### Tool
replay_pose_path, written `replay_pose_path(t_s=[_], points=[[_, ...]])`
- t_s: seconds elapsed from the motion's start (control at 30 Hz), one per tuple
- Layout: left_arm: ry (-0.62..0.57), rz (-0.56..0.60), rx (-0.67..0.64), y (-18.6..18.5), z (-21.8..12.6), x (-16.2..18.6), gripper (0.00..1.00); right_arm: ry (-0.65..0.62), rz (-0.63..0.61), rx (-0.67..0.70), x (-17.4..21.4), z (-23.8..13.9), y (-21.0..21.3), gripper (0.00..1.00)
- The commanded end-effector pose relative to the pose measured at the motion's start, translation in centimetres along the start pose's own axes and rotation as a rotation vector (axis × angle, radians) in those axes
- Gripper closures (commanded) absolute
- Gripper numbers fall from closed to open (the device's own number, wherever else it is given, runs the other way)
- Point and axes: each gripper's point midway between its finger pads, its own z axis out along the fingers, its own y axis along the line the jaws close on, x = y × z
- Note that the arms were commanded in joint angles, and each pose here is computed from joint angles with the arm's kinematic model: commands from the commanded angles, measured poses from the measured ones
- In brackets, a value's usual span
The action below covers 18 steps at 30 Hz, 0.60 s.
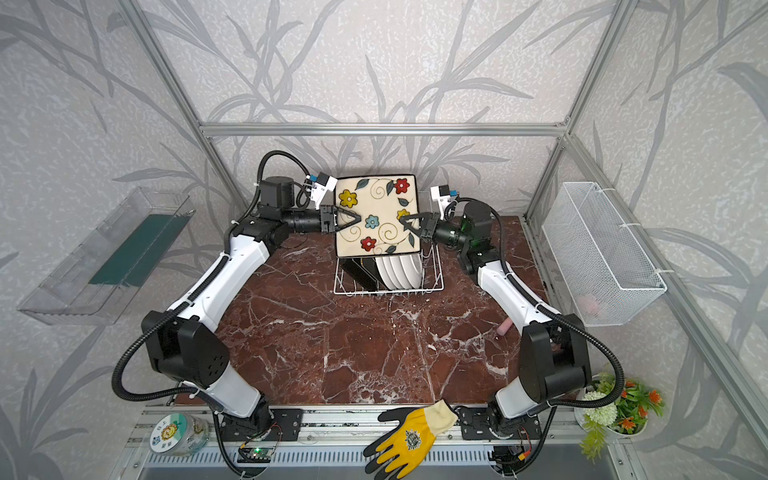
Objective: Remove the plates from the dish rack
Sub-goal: 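Close the left gripper on the floral plate edge nearest it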
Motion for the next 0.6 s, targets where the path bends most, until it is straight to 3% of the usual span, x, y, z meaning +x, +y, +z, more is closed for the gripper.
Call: replay_pose_path(t_s=[0.0, 0.2, 0.27, 0.4, 0.57], points=[[-0.004, 0.031, 0.085, -1.5, 0.2, -0.6, 0.72, -0.037, -0.178, -0.135, -1.5, -0.3, 4.9, 1.0], [0.005, 0.037, 0.068, -1.2, 0.2, -0.4, 0.9, -0.03, -0.162, -0.134, -1.4, -0.1, 4.2, 1.0], [0.008, 0.037, 0.06, -1.1, 0.2, -0.3, 1.0, -0.03, -0.16, -0.133, -1.4, 0.0, 4.0, 1.0], [0.003, 0.028, 0.04, -0.9, 0.1, -0.4, 1.0, -0.031, -0.153, -0.128, -1.4, 0.1, 3.8, 0.99], [-0.022, 0.008, -0.011, -0.2, -0.1, -0.8, 1.0, -0.033, -0.14, -0.116, -1.3, 0.1, 3.4, 0.92]])
